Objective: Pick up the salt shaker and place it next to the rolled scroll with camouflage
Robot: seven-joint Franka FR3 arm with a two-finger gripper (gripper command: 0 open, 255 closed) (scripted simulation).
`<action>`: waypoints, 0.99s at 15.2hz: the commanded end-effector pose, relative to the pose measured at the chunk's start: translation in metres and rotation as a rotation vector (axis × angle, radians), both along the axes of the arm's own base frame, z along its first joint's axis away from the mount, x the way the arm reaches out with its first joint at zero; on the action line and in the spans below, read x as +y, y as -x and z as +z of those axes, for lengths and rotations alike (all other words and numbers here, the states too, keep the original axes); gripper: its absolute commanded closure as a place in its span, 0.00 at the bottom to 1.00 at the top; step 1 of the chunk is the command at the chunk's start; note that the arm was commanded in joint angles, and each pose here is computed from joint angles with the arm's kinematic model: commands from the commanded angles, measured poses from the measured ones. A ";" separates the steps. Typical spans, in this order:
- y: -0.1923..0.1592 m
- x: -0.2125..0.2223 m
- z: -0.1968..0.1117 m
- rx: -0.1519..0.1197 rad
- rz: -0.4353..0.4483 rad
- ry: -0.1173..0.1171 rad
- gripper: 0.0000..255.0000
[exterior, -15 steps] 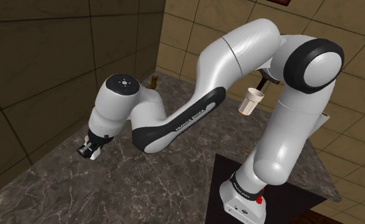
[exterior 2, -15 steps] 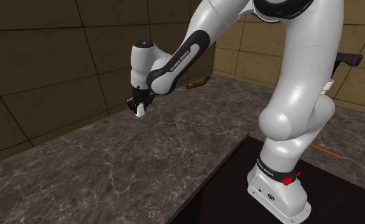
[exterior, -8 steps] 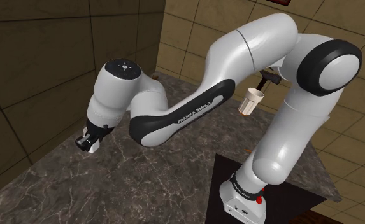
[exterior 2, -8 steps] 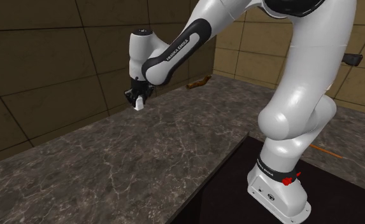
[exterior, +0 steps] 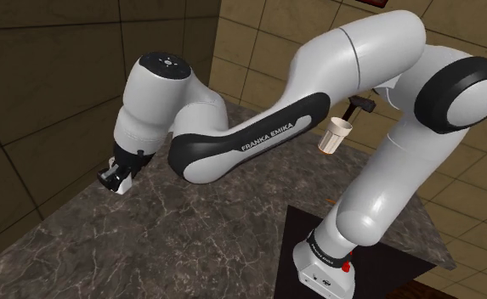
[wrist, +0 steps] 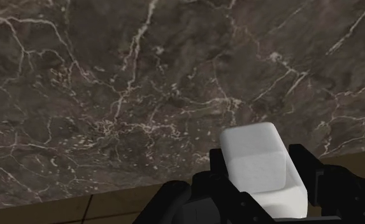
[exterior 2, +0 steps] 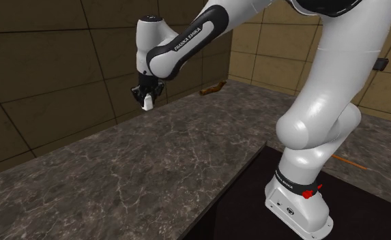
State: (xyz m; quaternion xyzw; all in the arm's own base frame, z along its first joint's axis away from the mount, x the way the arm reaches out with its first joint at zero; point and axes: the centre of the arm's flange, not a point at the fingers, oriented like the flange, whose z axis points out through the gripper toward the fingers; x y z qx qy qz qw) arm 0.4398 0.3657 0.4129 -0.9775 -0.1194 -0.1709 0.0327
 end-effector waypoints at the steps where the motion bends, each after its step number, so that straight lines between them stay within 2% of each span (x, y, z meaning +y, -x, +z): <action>1: -0.001 0.001 0.011 0.001 0.000 0.000 1.00; 11: -0.001 0.001 0.060 0.001 0.000 0.000 1.00; 15: -0.013 -0.051 0.060 0.001 0.000 0.000 1.00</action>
